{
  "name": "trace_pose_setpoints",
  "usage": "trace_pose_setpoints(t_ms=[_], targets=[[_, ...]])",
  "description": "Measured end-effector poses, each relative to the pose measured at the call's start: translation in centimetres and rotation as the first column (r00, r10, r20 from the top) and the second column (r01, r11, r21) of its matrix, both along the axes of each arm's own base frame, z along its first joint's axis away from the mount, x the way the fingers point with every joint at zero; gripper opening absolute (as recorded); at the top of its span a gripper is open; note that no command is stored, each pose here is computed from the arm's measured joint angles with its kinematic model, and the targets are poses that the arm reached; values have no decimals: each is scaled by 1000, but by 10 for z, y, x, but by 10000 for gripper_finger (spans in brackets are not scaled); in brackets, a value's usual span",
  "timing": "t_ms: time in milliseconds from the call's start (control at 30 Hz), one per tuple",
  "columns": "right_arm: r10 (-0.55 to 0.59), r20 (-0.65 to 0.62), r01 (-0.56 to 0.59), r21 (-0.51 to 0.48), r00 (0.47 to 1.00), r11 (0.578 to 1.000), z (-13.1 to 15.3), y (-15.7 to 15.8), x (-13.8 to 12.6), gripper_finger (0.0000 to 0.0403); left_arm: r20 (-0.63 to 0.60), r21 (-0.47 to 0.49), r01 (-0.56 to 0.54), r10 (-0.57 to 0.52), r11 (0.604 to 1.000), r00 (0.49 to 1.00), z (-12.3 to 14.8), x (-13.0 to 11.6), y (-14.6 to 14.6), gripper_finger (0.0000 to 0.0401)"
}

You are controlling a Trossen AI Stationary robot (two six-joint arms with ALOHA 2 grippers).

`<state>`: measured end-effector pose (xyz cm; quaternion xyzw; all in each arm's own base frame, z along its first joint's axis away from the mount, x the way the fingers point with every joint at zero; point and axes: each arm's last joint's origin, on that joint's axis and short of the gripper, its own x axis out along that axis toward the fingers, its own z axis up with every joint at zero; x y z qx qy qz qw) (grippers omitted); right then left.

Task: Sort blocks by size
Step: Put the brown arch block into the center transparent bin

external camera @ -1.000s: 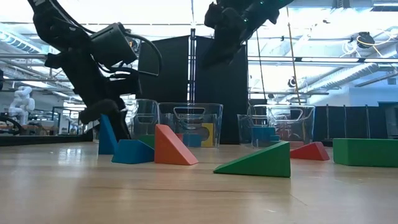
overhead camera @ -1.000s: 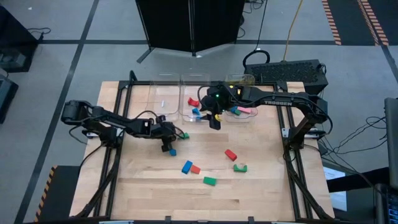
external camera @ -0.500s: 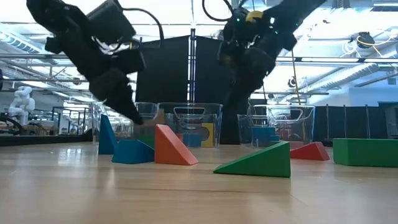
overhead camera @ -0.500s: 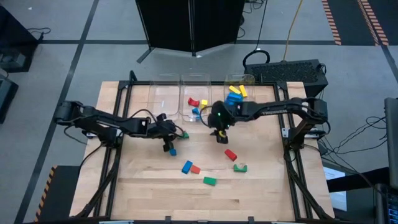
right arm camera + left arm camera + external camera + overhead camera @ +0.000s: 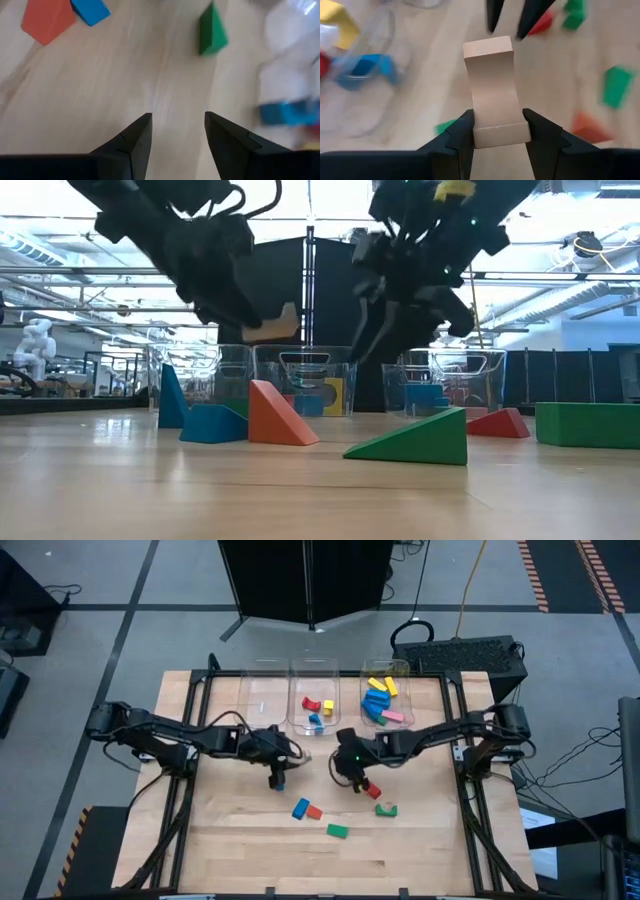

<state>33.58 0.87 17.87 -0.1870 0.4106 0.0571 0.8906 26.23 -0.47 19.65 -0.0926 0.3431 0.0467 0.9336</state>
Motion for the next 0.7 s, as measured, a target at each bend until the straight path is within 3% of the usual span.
trace_pose_setpoints(t_ms=[133, 267, 700], targets=[[96, 84, -80, -170, 992, 982, 7, 16, 6, 169, 41, -127, -12, 17, 992, 999, 6, 4, 0, 139], [107, 157, -58, -292, 982, 955, 14, 22, 11, 170, 42, -195, -32, 41, 980, 998, 8, 5, 1, 139], [236, 303, -105, -393, 923, 914, 28, 25, 23, 241, 41, -277, -5, 17, 961, 999, 9, 5, -1, 139]])
